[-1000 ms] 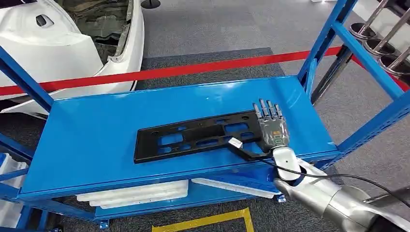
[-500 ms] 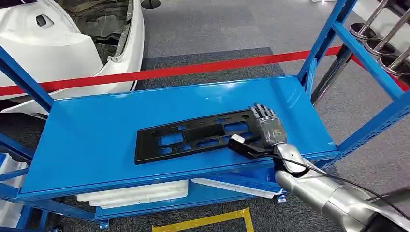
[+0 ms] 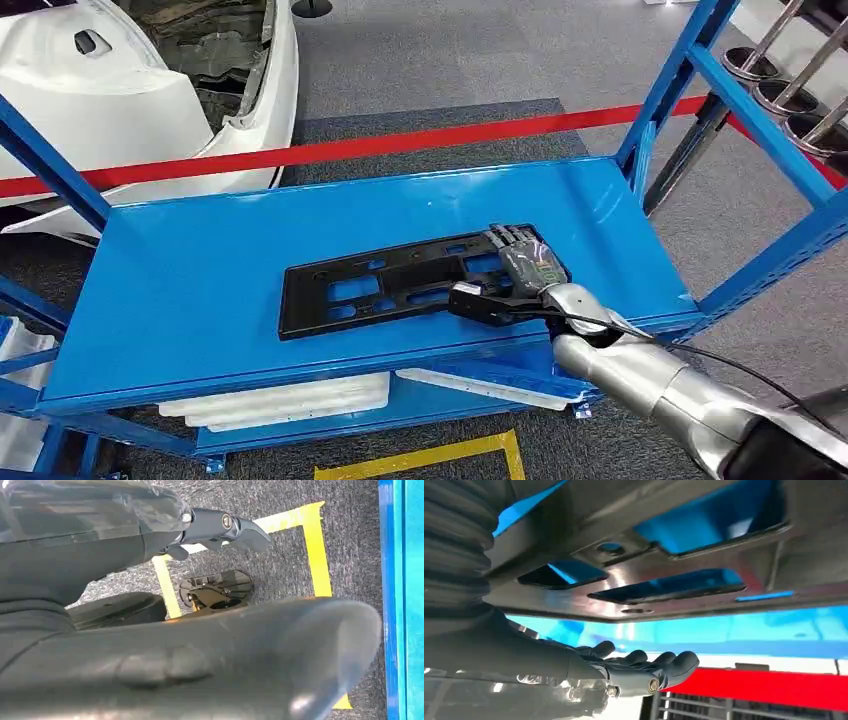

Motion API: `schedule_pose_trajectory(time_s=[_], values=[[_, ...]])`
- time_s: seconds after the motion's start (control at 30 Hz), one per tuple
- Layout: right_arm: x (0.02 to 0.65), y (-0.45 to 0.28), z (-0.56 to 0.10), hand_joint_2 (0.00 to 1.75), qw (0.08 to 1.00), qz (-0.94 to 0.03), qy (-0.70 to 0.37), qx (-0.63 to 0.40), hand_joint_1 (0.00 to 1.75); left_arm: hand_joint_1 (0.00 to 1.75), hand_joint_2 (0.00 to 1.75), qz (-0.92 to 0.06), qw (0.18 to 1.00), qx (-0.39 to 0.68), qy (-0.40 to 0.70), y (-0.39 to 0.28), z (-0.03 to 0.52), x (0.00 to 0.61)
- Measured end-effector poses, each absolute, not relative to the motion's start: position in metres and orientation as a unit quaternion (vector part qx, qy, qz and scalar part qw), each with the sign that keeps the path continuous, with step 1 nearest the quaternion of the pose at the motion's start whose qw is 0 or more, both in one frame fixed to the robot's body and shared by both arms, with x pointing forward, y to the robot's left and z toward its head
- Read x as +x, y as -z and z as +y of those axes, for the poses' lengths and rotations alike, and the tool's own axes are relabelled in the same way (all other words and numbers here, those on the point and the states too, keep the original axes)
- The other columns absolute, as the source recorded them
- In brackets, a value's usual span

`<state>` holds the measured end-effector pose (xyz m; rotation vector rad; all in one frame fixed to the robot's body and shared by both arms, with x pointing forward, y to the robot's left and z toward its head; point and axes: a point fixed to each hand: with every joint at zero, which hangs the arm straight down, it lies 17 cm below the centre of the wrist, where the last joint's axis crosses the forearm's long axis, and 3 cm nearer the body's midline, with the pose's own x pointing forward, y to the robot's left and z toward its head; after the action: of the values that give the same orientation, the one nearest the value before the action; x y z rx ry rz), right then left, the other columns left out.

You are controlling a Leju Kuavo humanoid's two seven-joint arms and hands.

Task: Take the parts from the cabinet and place them on the table.

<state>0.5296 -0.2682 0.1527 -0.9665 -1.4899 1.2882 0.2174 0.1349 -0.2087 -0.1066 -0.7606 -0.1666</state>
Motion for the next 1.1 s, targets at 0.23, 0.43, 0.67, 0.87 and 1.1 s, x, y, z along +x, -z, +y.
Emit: schedule_pose_trajectory(time_s=[0.23,0.43,0.67,0.87,1.1], values=[[0.531,-0.152,-0.258,1.75,0.451,-0.600,-0.539,-0.382,0.00,0.00,0.00,-0.373,0.923,-0.049,0.079,0.208,0.136,0.218],[0.531,-0.154,-0.255,1.75,0.447,-0.601,-0.538,-0.388,0.00,0.00,0.00,-0.374,0.924,-0.045,0.075,0.209,0.138,0.216],[0.530,-0.152,-0.252,1.75,0.447,-0.602,-0.537,-0.387,1.75,0.00,0.00,-0.373,0.923,-0.047,0.075,0.209,0.138,0.215],[0.528,-0.149,-0.254,1.75,0.453,-0.610,-0.524,-0.385,1.75,0.00,0.00,-0.373,0.923,-0.047,0.075,0.210,0.139,0.215],[0.529,-0.156,-0.254,1.75,0.447,-0.621,-0.512,-0.390,1.75,0.00,0.00,-0.373,0.924,-0.047,0.075,0.210,0.140,0.215]])
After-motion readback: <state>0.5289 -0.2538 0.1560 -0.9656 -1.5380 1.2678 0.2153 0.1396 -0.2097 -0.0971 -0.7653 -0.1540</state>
